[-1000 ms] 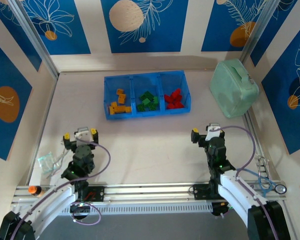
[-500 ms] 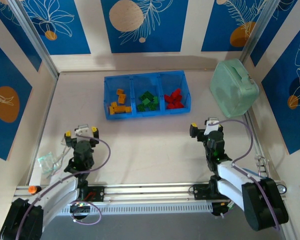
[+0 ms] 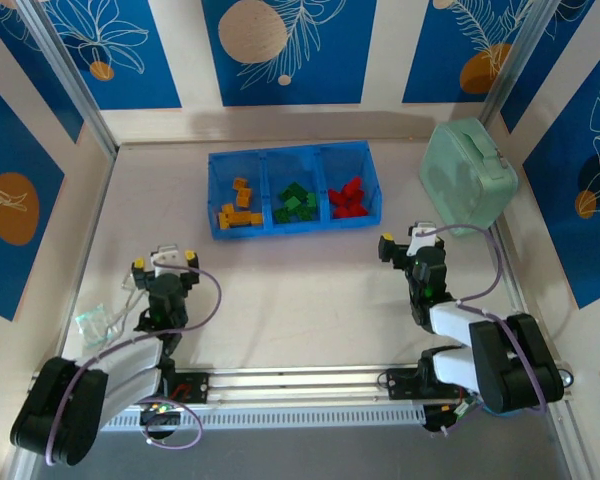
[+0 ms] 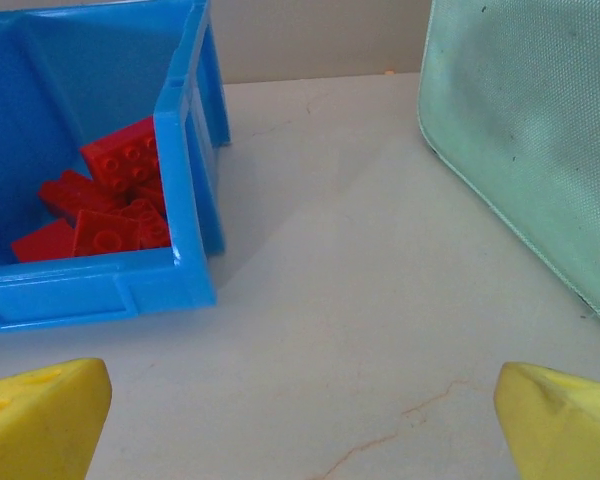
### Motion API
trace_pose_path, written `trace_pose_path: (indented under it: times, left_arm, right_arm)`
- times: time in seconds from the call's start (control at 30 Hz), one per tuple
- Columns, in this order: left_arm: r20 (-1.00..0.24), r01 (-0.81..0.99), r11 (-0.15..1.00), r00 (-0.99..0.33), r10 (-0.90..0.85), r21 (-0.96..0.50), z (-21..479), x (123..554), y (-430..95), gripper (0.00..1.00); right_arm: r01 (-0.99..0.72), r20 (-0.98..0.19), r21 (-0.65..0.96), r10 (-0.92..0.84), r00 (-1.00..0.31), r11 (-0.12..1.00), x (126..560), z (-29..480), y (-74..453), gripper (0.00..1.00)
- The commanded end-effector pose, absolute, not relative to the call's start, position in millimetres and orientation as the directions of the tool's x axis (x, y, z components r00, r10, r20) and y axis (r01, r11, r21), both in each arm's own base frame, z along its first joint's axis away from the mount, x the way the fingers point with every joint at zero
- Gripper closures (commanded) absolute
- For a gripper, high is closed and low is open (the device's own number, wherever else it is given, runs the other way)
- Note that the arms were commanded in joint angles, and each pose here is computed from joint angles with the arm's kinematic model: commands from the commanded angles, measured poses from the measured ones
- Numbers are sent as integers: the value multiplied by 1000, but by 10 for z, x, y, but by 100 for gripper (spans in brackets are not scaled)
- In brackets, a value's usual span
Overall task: Sort the legos into containers by color
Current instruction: Reset both arms
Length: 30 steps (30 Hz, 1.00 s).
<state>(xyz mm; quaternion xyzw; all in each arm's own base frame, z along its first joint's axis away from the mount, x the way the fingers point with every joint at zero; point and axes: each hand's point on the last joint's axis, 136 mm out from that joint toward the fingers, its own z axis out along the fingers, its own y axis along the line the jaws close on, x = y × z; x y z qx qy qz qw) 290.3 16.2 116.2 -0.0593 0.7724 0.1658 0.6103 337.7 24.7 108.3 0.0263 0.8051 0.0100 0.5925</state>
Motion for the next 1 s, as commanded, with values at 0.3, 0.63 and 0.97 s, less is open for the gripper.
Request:
trace_pose_path:
  times: [0.3,0.63,0.97]
  left_arm:
    - [-989,-261,957,-113,98,125,1427,3359,28,0]
    - [-988,-240,961,-102,116,138,1280,3444,29,0]
    - [-968,-8,975,-123,218,220,1123,3555,-370,0]
  right_arm:
    - [44,-982,41,48,-181,998,3626,1285,148,1]
    - [0,-990,19,19,-138,1000,3580,1194,232,1]
    - [-43,-989,-55,-60,-138,998,3663,1111,401,1]
